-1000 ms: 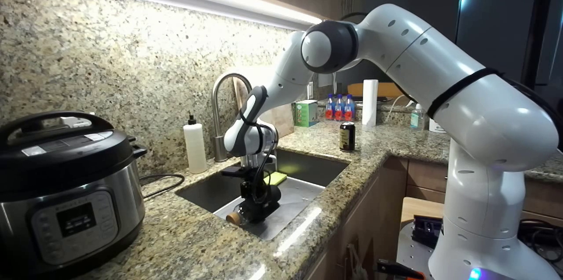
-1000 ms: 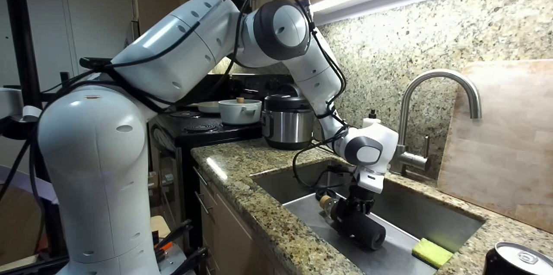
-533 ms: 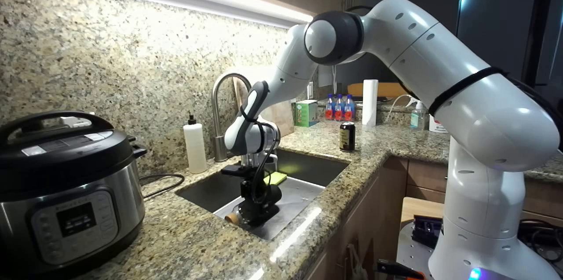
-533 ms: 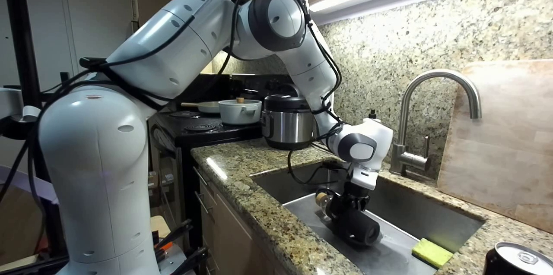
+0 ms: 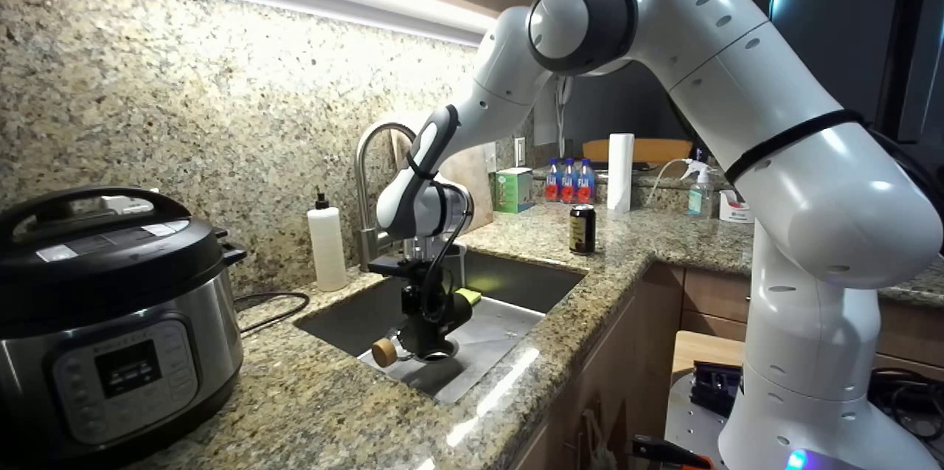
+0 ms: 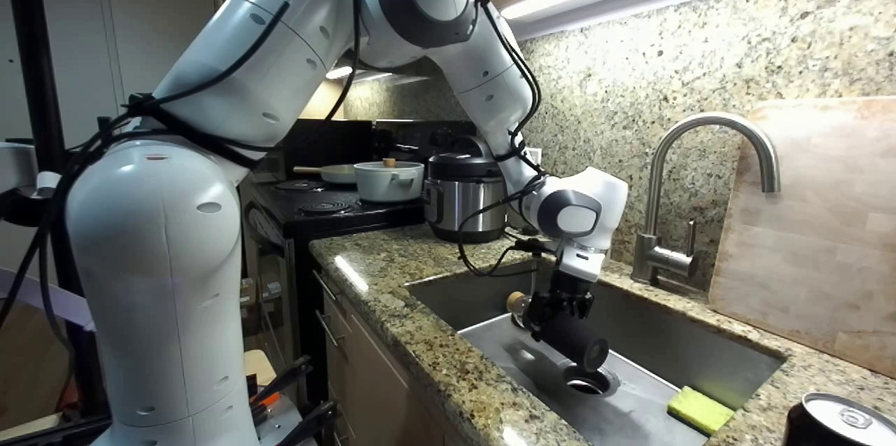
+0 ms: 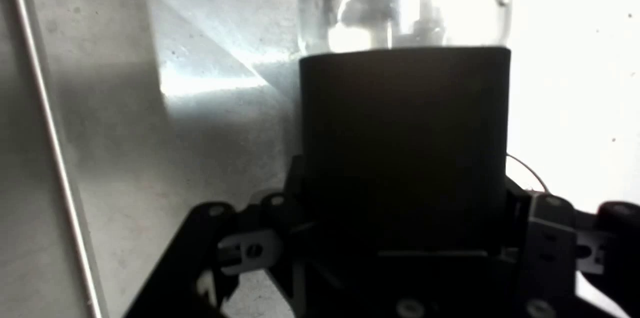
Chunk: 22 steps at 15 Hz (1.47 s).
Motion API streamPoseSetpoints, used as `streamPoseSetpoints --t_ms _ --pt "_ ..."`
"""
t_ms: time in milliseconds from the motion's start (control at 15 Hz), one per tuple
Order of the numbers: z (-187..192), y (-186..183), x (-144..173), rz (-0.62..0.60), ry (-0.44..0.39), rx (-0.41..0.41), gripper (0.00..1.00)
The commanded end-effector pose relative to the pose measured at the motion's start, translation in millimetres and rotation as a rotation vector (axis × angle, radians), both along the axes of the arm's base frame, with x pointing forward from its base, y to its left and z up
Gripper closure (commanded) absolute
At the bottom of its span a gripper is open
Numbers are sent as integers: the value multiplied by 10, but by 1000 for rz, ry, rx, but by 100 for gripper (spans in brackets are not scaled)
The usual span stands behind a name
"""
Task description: Remove the bottle from the sink
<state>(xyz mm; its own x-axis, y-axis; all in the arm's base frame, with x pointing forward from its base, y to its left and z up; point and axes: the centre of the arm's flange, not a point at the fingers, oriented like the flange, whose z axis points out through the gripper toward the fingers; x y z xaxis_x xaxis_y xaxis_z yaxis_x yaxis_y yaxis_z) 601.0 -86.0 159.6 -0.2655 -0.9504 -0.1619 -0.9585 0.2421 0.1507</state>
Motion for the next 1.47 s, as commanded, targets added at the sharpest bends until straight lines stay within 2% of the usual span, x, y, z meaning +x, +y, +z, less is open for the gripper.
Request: streamPoseSetpoints --t_ms 0,400,800,1133,1400 --pt "404 43 -278 -19 -28 0 46" --pt "759 -112 -469 -65 -50 8 46" --pt "1063 -455 -674 -150 -86 27 46" --pt "1243 -953 -900 -216 -107 64 46" --pt "1459 -1445 -1110 -252 -91 57 46"
